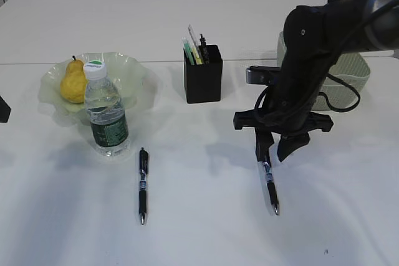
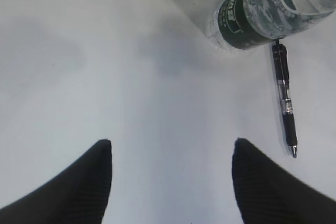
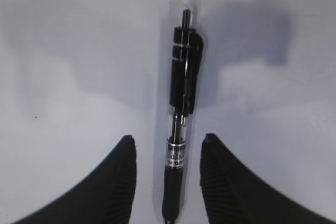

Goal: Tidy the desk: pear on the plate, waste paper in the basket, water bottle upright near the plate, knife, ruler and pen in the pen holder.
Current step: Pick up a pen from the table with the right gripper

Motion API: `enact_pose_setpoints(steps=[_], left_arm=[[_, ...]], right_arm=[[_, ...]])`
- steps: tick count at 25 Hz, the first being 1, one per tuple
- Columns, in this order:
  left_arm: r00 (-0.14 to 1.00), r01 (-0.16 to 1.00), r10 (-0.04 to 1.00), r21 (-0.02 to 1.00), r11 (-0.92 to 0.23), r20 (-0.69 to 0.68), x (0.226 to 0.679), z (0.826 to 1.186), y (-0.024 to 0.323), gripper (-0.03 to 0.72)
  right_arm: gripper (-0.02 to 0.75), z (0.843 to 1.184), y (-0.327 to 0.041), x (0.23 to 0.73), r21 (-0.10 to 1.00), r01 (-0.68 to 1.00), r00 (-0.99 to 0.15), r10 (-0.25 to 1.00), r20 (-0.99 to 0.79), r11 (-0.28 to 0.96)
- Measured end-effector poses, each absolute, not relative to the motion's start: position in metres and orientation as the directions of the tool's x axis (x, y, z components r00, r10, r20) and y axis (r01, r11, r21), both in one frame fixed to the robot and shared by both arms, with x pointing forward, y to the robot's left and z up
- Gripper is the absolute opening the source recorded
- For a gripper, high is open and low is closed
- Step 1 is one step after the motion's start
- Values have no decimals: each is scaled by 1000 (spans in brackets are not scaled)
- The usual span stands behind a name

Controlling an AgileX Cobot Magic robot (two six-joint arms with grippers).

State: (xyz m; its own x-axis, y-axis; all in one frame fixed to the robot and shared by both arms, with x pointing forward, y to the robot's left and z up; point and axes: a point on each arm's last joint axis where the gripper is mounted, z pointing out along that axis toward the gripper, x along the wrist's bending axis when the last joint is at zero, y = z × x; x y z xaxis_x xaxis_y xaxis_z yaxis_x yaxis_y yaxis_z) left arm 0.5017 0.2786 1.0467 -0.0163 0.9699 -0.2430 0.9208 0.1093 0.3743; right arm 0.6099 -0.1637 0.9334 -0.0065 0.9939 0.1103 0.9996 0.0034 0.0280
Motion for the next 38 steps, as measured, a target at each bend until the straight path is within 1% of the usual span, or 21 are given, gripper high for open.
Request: enact_pose_setpoints(steps=[5, 15, 25, 38], left_arm=[[-16, 921, 970, 374, 109, -243, 502, 1047, 279, 506], [-16, 921, 970, 374, 109, -243, 502, 1047, 279, 506], [-16, 921, 970, 374, 109, -243, 502, 1047, 279, 506], [-16, 921, 970, 374, 109, -243, 502, 1047, 279, 506]], right_arm=[[302, 933, -163, 612, 54, 999, -9, 994, 113, 3], [302, 911, -163, 615, 13, 1000, -5, 995, 97, 4], [302, 911, -162, 616, 36, 999, -11, 995, 98, 8], [302, 903, -162, 618, 35, 999, -16, 996, 87, 13]])
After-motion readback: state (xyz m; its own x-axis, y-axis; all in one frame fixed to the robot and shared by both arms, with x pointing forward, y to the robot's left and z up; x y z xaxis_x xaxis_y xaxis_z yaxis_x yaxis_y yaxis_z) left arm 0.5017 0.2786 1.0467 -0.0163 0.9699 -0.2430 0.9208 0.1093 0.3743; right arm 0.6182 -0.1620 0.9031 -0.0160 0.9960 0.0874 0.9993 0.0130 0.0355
